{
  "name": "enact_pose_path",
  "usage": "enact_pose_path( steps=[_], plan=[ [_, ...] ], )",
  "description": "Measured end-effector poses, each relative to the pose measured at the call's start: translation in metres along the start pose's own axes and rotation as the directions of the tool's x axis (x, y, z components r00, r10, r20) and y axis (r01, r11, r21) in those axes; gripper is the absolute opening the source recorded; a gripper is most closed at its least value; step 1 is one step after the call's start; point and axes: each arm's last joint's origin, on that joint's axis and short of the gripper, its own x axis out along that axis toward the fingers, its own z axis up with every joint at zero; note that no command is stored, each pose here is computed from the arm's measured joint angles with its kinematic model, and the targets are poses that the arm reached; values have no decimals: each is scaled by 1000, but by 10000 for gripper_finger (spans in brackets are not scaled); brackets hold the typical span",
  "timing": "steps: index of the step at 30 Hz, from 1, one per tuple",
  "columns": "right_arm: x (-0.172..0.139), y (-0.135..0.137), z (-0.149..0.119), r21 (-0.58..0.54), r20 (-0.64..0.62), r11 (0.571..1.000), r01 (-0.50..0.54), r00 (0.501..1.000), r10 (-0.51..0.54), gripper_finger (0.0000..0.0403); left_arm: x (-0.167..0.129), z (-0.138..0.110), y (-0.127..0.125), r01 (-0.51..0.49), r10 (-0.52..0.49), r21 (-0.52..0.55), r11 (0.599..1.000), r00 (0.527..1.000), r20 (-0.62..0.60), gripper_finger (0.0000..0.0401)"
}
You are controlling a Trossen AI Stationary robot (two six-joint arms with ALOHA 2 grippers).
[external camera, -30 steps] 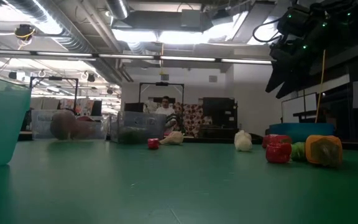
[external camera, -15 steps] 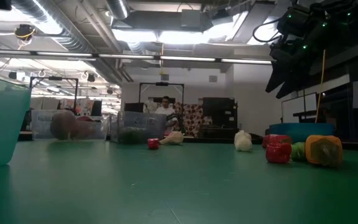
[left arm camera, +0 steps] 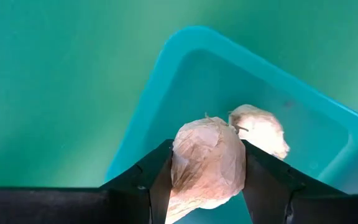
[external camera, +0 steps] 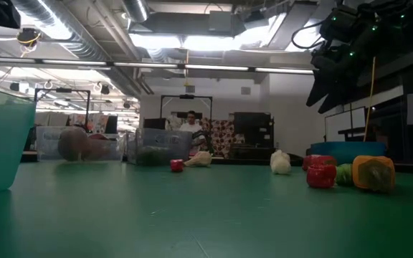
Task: Sort produce into baskets
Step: Put the garlic into the green bin
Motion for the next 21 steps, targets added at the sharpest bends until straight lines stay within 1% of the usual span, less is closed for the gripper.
enact_pose_path(
  steps=[5, 11, 14, 21],
  plan=[
    [0, 0, 0, -5, 0, 1000, 0, 1000, 0, 351, 0, -1, -1, 16, -15, 41, 999, 1000, -25, 157],
    [0, 0, 0, -27, 0, 1000, 0, 1000, 0, 351, 0, -3, -2, 46, -42, 36, 998, 995, -88, 157],
    [0, 0, 0, -30, 0, 1000, 0, 1000, 0, 351, 0, -2, -1, 49, -41, 93, 994, 995, -91, 157],
    [0, 0, 0, -34, 0, 999, 0, 1000, 0, 351, 0, 8, 4, 47, -40, 77, 996, 995, -89, 157]
  ],
)
